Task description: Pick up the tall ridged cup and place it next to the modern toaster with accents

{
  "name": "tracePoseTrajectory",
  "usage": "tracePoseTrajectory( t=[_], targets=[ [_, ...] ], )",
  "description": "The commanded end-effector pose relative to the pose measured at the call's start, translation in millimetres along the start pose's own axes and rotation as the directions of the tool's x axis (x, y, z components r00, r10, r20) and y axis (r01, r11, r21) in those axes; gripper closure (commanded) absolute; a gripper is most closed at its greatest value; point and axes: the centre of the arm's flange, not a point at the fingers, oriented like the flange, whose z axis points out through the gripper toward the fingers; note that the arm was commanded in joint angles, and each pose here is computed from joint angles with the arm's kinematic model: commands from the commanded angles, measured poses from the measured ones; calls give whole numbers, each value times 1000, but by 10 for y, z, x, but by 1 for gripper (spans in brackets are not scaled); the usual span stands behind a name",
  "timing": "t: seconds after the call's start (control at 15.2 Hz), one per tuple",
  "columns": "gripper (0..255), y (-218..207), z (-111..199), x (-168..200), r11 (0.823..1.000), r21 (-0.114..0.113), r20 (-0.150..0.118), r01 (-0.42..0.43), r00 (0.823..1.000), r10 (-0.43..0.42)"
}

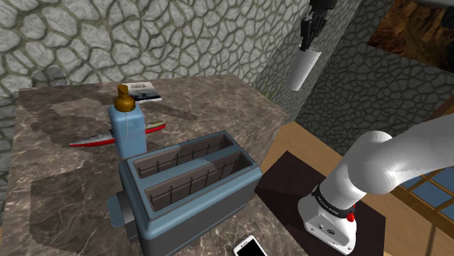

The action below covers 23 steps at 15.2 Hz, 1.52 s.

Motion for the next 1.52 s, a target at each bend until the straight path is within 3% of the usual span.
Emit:
tracePoseTrajectory(
  t=[0.0, 1.45],
  targets=[
    [255, -212, -12, -201, 1000, -1, 1, -1, 1000, 1],
    [255, -2475, -166, -2013, 1000, -1, 1, -1, 1000, 1]
  ],
)
